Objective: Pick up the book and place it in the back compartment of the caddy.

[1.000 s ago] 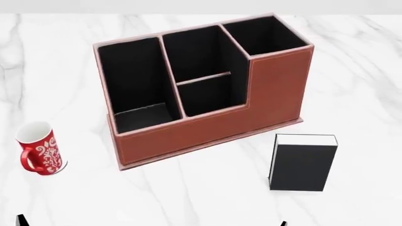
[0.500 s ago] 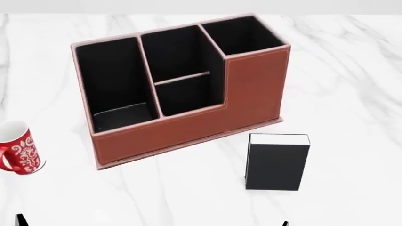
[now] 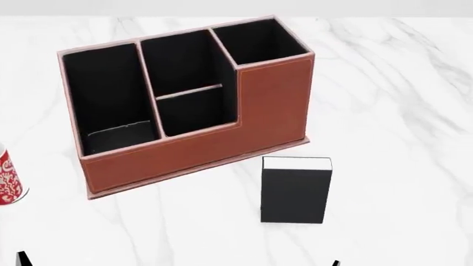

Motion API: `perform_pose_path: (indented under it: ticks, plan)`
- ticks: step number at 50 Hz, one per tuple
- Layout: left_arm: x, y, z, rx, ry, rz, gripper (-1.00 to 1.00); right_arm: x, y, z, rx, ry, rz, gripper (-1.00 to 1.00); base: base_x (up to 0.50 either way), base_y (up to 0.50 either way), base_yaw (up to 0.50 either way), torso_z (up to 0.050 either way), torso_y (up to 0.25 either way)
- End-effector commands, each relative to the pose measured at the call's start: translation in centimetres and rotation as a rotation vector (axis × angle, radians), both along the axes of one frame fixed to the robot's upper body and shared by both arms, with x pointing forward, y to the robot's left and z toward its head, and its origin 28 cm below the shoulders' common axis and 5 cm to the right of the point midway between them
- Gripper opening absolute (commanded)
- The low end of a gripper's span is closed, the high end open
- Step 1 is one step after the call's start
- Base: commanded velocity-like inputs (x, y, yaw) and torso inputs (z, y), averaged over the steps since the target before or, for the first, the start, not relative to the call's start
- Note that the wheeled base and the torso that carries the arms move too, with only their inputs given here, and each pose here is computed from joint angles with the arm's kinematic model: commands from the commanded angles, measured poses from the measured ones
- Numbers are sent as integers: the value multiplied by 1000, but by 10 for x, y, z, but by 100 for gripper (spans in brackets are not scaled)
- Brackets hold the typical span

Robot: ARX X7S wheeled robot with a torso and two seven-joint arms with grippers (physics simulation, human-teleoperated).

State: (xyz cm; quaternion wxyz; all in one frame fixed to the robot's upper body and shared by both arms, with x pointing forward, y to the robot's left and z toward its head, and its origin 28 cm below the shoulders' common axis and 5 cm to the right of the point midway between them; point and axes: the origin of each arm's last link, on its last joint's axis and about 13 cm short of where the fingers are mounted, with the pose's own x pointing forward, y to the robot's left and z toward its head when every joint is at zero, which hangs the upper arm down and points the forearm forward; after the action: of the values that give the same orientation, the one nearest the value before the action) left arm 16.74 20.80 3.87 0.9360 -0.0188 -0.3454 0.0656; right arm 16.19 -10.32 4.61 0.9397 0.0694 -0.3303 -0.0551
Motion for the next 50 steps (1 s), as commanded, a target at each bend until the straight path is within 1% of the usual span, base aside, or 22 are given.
perform_pose_path:
  ticks: [1, 13, 24, 50]
  plan:
    - [0, 0, 0, -1, 1, -1, 100, 0, 0, 0, 0, 1, 0, 100, 0, -160, 0, 0, 0]
    - [0, 0, 0, -3, -3, 3, 100, -2, 0, 0, 8, -14, 2, 100, 0, -154, 0, 0, 0]
    - [0, 1, 0, -5, -4, 5, 100, -5, 0, 2, 9, -42, 2, 100, 23, -1, 0, 0, 0]
    - [-1, 1, 1, -12, -9, 6, 100, -5, 0, 2, 4, -45, 1, 100, 150, 0, 0, 0, 0]
